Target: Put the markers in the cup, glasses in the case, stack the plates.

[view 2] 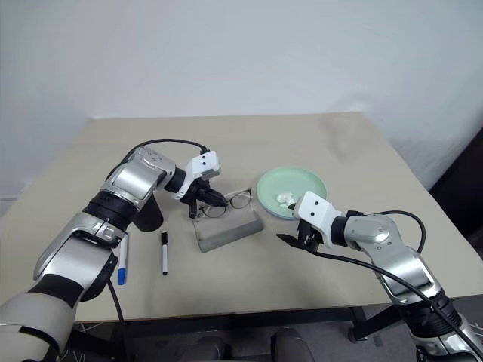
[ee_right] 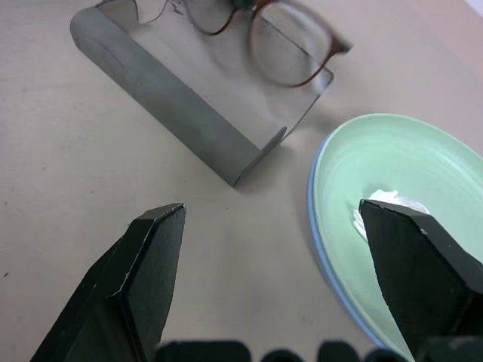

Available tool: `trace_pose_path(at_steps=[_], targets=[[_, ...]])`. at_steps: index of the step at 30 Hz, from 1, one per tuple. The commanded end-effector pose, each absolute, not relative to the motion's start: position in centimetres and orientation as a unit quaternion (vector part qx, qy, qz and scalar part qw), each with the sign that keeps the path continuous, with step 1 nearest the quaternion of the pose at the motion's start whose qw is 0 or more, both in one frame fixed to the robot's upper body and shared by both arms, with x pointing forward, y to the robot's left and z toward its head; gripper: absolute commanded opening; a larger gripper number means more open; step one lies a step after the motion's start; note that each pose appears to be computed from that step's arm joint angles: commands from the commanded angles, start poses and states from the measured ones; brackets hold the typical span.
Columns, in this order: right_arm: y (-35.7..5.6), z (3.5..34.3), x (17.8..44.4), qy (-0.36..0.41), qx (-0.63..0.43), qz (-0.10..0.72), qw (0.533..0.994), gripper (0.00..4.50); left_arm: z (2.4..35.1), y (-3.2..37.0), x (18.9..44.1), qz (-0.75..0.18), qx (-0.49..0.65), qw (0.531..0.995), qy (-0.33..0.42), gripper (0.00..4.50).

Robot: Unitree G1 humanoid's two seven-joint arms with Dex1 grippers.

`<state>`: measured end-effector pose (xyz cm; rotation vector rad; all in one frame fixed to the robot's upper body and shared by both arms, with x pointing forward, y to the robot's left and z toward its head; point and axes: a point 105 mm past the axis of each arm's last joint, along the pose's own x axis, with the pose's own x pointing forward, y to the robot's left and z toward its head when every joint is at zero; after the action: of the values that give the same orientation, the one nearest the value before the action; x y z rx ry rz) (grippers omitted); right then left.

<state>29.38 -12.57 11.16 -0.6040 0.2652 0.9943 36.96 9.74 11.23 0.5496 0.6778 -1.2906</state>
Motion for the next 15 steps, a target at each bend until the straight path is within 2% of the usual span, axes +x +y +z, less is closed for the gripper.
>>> trace_pose_path(at_steps=[1, 6, 15], targets=[[-12.5, 12.4, 29.6, 0.099, -0.294, 0.461, 0.831, 4.00, 11.1, 9.4, 36.6, -0.594, 0.266, 0.698, 0.300, 0.06], [-12.4, 12.4, 29.6, 0.099, -0.292, 0.460, 0.833, 4.00, 9.5, 9.1, 35.6, -0.606, 0.258, 0.682, 0.317, 0.06], [-12.4, 12.2, 29.4, 0.101, -0.291, 0.459, 0.834, 4.00, 9.6, 7.7, 34.0, -0.634, 0.214, 0.670, 0.320, 0.06]])
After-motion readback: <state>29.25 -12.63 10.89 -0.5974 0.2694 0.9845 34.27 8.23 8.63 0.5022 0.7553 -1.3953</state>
